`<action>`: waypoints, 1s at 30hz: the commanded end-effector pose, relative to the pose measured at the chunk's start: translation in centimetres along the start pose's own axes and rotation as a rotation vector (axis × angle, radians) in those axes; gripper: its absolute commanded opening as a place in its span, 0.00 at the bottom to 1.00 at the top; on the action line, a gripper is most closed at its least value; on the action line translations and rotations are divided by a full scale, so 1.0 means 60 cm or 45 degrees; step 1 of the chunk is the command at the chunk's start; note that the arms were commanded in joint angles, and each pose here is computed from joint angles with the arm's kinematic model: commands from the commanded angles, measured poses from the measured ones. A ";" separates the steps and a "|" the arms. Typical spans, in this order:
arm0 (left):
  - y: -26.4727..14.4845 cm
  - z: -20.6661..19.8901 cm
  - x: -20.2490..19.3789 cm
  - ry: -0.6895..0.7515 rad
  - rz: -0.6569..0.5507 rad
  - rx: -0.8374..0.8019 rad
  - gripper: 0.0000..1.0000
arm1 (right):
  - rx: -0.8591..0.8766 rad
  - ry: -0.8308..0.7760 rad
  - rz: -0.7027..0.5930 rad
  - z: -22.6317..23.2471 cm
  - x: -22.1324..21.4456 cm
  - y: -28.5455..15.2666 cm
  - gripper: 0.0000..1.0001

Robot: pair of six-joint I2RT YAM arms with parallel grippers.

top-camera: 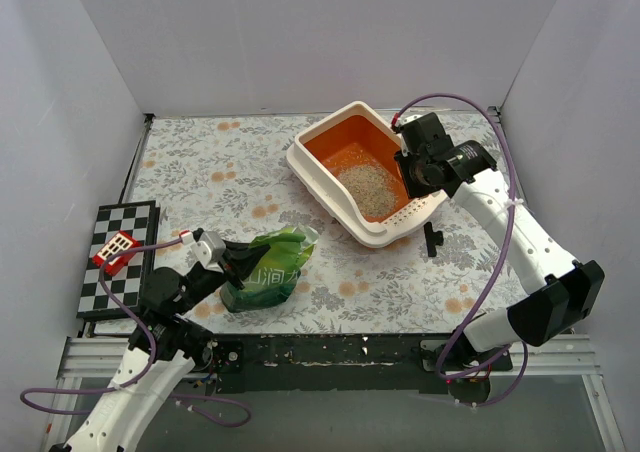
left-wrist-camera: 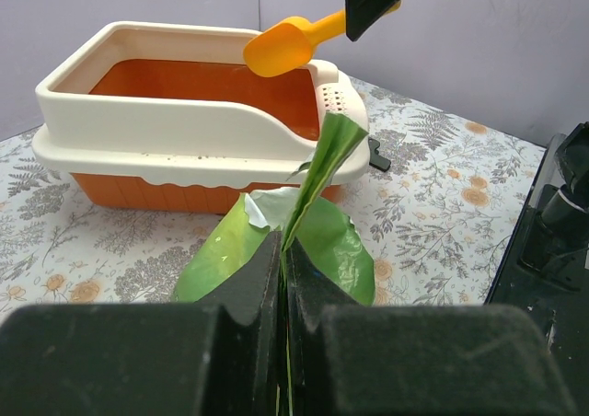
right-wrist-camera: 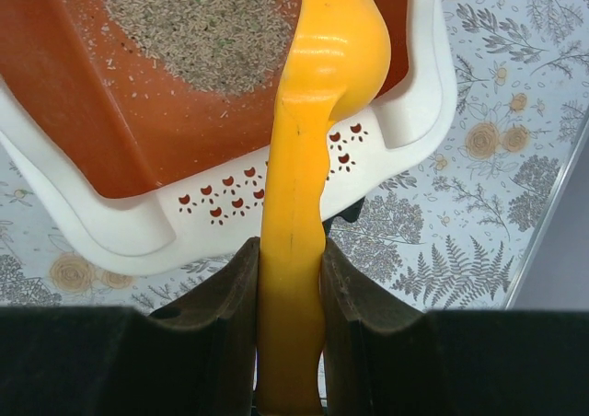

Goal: Fill the litter box with clean litter

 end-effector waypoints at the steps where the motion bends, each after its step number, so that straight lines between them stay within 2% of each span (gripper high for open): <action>1: 0.005 0.003 0.022 0.028 -0.037 0.014 0.00 | 0.094 0.007 -0.132 0.011 0.030 -0.029 0.01; 8: 0.007 0.004 0.019 0.024 -0.028 0.017 0.00 | 0.386 0.008 -0.246 0.052 0.046 -0.091 0.01; 15: 0.008 0.006 0.016 0.022 -0.020 0.021 0.00 | 0.744 -0.026 -0.292 0.099 0.032 -0.174 0.01; 17: 0.008 0.007 0.016 0.019 -0.019 0.025 0.00 | 0.867 -0.043 -0.259 0.119 0.018 -0.186 0.01; 22: 0.007 0.008 0.017 0.024 -0.026 0.032 0.00 | 0.936 -0.093 -0.168 0.150 -0.013 -0.187 0.01; 30: 0.005 0.008 0.019 0.027 -0.036 0.040 0.00 | 1.042 -0.152 -0.124 0.185 -0.031 -0.196 0.01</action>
Point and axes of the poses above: each gripper's point midway between its finger pads, its own y axis out along the fingers, its own z axis along the line the jaws close on, x = y × z, the point moved 3 cm from there along -y, back along the fingers, and after that the axes turned 3 degrees about -y, right-handed, at the moved point
